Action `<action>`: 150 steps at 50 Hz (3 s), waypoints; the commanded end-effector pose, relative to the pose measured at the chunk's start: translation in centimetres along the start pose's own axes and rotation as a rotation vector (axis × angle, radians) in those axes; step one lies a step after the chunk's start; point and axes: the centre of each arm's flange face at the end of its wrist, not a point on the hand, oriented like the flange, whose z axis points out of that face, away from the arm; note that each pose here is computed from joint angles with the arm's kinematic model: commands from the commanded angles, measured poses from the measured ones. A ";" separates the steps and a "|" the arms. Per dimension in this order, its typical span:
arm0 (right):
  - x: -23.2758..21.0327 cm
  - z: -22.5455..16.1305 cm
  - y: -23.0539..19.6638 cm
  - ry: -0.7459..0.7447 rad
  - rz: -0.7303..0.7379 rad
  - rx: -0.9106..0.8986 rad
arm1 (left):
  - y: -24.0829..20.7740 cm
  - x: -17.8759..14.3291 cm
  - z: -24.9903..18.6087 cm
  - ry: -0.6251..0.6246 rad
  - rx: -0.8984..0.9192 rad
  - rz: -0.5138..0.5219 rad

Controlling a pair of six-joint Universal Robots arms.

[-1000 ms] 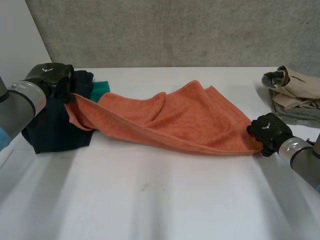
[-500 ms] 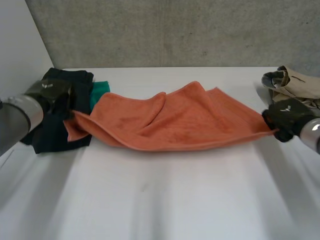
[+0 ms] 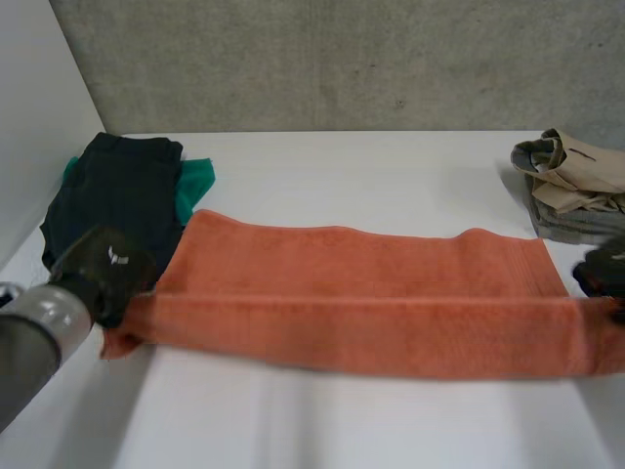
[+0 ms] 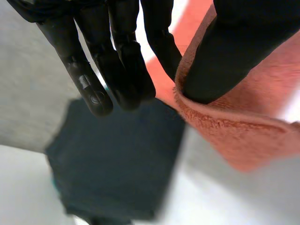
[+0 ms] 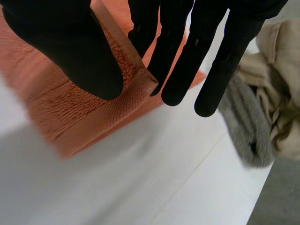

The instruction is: Fold the laundry.

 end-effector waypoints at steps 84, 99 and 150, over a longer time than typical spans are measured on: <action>-2.7 4.8 0.4 0.091 -0.020 0.034 | 0.9 1.2 2.9 0.042 0.067 -0.010; -0.8 13.4 -4.6 0.447 -0.079 0.290 | -2.7 0.9 15.7 -0.151 0.279 -0.023; -1.5 9.4 -4.2 0.103 0.341 0.243 | -6.6 -1.3 11.1 -0.183 0.414 -0.325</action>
